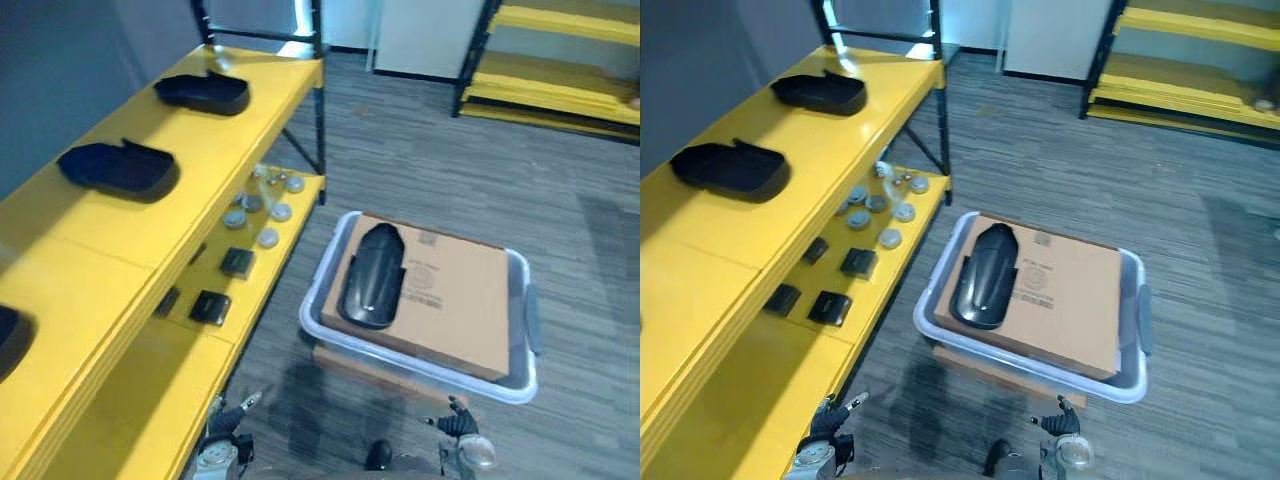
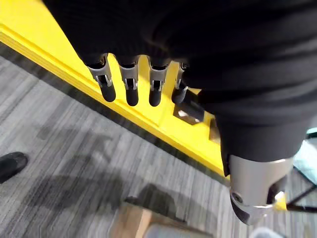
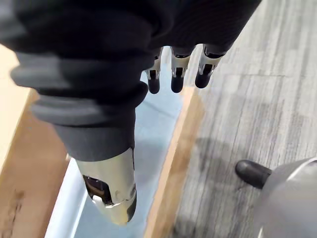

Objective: Walk over and take plastic housings, then place them on the shelf

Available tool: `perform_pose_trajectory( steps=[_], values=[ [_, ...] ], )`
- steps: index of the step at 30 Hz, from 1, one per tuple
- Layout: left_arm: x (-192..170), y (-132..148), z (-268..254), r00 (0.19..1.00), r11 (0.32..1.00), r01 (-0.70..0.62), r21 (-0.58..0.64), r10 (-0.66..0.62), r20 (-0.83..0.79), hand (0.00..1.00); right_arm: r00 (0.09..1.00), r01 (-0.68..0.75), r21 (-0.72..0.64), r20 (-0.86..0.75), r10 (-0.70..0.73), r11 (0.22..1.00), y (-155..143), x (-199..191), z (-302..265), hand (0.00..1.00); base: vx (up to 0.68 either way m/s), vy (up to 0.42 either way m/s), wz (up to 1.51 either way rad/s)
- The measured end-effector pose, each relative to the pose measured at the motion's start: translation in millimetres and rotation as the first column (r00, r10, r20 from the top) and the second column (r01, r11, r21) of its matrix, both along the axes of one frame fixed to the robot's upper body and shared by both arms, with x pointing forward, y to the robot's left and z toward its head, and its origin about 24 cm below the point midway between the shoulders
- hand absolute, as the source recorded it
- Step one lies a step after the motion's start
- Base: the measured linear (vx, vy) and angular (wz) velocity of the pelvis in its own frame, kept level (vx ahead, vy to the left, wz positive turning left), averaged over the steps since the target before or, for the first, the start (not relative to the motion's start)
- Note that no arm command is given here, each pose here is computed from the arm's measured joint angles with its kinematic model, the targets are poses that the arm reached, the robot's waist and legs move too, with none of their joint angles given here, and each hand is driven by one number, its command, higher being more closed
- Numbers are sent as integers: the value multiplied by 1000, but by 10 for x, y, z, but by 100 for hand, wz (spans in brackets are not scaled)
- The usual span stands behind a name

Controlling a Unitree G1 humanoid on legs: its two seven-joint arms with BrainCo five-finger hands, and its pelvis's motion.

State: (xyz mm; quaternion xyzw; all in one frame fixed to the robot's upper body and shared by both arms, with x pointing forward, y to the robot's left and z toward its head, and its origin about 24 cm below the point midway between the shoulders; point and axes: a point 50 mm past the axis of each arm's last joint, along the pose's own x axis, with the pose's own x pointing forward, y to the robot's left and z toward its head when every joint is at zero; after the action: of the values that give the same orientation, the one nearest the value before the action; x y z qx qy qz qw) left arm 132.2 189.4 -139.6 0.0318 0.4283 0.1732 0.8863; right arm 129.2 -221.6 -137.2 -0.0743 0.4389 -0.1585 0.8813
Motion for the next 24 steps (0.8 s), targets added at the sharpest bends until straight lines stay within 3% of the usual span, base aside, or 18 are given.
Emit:
perform_pose_trajectory(
  steps=[4, 18, 21, 24],
  values=[
    [-8, 14, 3, 1000, 1000, -8, 0, 8, 2, 0, 1000, 19, -23, 0, -19, 1000, -74, -25, 11, 0, 38, 75, -74],
    [-119, 269, 10, 999, 998, -46, 53, 47, -19, 0, 970, 237, 46, 37, -239, 970, -154, -122, 7, 0, 131, 97, -1],
    [-204, 313, -6, 996, 995, -80, 55, 82, -33, 0, 941, 321, 29, 106, -323, 946, -326, -128, 112, 0, 77, 54, -6],
    [-313, 353, -20, 993, 993, -104, 62, 107, -51, 0, 872, 406, -46, 318, -372, 913, -630, 50, 500, 0, 41, 43, -15]
  ],
)
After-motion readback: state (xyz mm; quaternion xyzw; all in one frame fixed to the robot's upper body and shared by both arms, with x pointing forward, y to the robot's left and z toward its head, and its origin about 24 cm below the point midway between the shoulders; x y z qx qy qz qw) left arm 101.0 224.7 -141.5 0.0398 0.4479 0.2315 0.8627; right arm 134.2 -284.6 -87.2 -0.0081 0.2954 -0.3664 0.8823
